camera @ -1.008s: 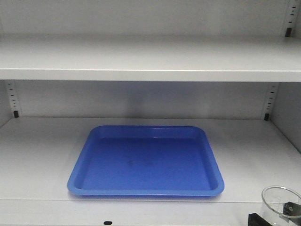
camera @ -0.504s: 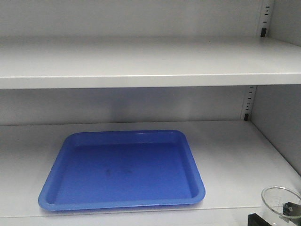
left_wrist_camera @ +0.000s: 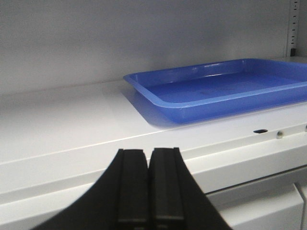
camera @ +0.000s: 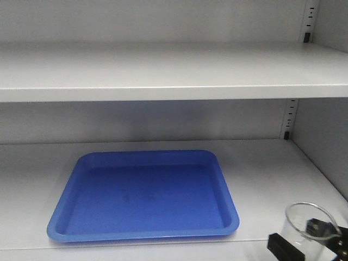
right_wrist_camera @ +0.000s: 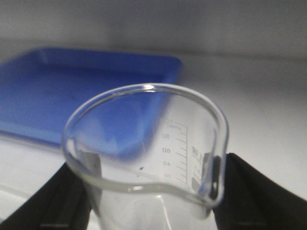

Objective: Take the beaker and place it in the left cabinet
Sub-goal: 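Extend the right gripper over the blue tray and lower the beaker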

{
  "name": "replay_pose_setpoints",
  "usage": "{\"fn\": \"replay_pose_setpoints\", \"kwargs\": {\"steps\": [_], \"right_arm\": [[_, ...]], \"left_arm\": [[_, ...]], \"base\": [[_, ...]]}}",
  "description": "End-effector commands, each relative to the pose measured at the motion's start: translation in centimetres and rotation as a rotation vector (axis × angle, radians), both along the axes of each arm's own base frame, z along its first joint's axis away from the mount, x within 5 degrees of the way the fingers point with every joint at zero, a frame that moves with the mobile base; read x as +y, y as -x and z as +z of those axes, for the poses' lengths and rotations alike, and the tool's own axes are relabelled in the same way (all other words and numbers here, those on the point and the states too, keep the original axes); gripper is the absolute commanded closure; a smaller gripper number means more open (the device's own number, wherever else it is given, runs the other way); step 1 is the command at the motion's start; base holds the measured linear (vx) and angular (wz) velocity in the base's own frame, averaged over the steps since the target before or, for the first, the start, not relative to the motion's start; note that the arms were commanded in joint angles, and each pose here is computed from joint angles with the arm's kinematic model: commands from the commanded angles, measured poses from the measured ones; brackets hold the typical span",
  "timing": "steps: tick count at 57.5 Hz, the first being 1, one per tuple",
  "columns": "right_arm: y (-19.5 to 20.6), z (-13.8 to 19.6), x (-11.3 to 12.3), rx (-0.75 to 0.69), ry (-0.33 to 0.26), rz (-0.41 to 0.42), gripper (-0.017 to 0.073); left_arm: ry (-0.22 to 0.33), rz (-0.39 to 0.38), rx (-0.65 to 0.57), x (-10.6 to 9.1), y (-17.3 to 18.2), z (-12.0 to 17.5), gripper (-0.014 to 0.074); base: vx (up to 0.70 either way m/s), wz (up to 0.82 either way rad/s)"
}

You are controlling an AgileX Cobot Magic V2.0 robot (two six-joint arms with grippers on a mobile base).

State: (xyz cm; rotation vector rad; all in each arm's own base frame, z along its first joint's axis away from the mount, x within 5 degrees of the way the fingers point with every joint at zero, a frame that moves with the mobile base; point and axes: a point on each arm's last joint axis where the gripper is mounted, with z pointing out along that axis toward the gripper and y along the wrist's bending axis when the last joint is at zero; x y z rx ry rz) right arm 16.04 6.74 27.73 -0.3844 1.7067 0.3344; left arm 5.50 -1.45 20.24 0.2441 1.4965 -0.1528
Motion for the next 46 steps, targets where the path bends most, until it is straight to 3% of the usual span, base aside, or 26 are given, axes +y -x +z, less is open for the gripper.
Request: {"fn": "replay_pose_setpoints", "kwargs": {"steps": [1,16,35,46], "right_arm": [[-1.8,1.7,1.6,-0.147,-0.095,0.109,0.0565],[-10.0,2.0,5.3,-0.138,-0.112,0.175,0.0565],[-17.9,2.4,10.9,-0.155,-0.003,0.359,0.0565],[-20.3,1.2,14.0,-0.125,0.038,0.376,0.0565]], "left_arm": [[0.034,-0.002,-0.082,0.0,0.1,0.3,0.0592],[0.034,-0.002,-0.082,0.0,0.1,0.3,0.0592],[0.034,-0.002,-0.082,0.0,0.1,0.3,0.0592],[0.034,-0.002,-0.082,0.0,0.1,0.3,0.0592]], "base": [[0.0,0.0],[0.0,0.0],[0.0,0.0],[0.0,0.0]]}}
